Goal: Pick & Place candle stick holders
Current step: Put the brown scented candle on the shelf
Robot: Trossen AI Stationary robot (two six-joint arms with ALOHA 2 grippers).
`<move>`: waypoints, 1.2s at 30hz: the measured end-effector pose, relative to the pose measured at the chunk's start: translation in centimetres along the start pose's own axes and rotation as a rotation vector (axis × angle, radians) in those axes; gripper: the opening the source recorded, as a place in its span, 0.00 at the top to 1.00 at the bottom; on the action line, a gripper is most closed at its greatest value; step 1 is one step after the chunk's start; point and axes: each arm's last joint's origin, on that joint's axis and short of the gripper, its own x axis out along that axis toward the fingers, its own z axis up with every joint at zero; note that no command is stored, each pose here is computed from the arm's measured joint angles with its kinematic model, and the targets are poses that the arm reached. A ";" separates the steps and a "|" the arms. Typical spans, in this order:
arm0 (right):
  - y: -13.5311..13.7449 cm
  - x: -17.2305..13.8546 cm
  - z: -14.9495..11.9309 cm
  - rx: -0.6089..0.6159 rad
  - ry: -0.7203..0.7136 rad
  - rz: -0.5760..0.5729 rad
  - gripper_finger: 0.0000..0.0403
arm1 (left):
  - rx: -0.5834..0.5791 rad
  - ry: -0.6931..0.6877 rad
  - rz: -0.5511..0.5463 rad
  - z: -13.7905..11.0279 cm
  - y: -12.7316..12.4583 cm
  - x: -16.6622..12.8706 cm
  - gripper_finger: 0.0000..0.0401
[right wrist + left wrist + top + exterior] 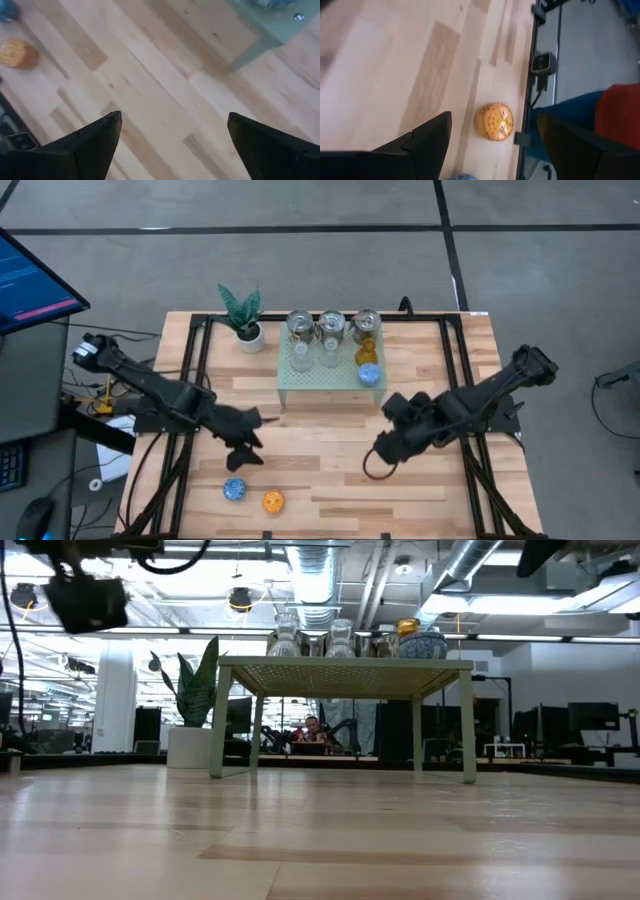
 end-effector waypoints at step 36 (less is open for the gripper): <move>3.3 0.7 -2.3 0.037 -0.004 0.124 0.12 | 0.421 -0.051 -0.028 -4.6 -5.9 4.3 0.26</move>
